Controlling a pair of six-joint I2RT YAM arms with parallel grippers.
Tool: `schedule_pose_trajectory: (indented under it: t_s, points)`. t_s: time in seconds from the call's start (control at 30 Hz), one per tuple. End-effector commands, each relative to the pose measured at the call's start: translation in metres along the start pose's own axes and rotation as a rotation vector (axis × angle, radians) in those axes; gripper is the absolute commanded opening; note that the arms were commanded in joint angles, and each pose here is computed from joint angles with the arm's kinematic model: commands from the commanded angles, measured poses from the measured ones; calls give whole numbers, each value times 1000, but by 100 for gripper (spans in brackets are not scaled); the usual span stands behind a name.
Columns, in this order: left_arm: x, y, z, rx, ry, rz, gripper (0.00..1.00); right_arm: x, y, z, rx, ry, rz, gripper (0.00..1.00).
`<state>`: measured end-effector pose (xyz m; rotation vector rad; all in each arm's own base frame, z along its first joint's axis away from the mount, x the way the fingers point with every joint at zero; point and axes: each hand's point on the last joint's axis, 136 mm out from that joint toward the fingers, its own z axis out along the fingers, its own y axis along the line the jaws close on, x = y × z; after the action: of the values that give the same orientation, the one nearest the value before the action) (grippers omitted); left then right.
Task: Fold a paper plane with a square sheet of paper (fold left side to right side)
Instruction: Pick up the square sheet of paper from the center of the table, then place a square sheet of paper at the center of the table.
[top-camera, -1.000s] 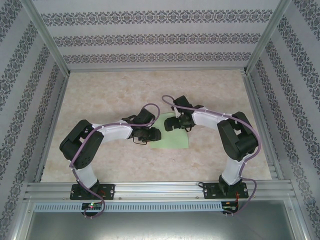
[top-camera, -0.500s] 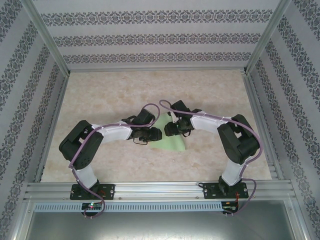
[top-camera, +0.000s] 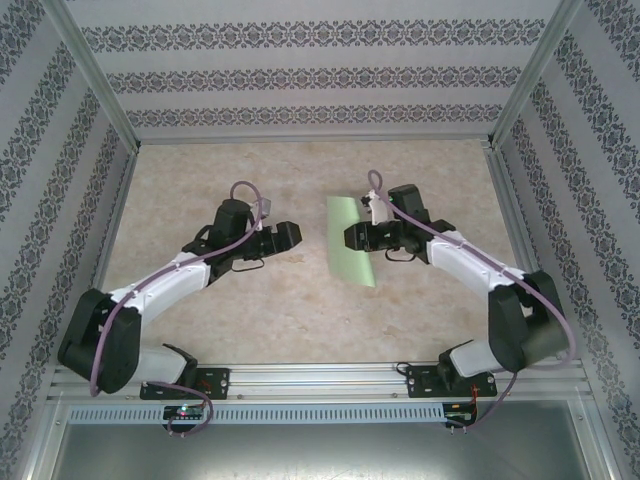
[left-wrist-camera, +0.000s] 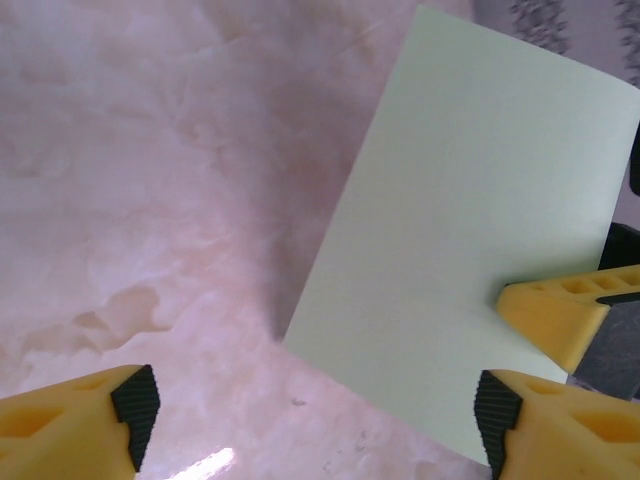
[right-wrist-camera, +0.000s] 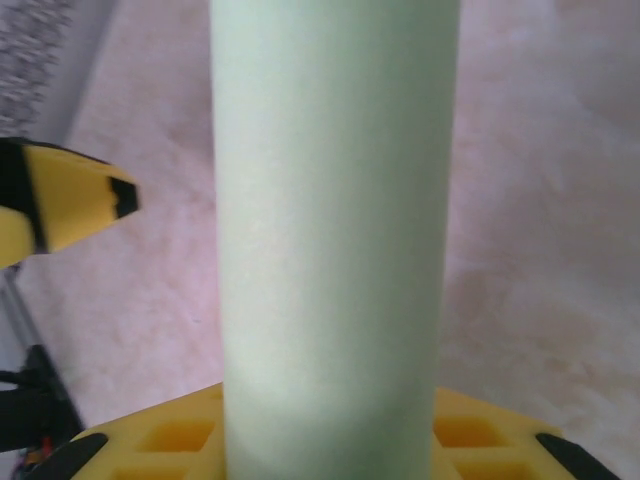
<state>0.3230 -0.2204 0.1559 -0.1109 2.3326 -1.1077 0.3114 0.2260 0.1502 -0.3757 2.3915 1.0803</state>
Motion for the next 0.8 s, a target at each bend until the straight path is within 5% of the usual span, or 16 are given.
schedule_pose_trajectory:
  t_s: [0.0, 0.4, 0.77]
  points:
    - [-16, -36, -18, 173, -53, 80, 88, -9, 40, -23, -184, -41, -103, 35]
    - [-35, -138, -67, 535, -76, 321, 94, -30, 147, -115, -449, -130, -329, 36]
    - [-21, -192, -94, 773, -68, 452, 90, -29, 180, -134, -526, -151, -367, 36]
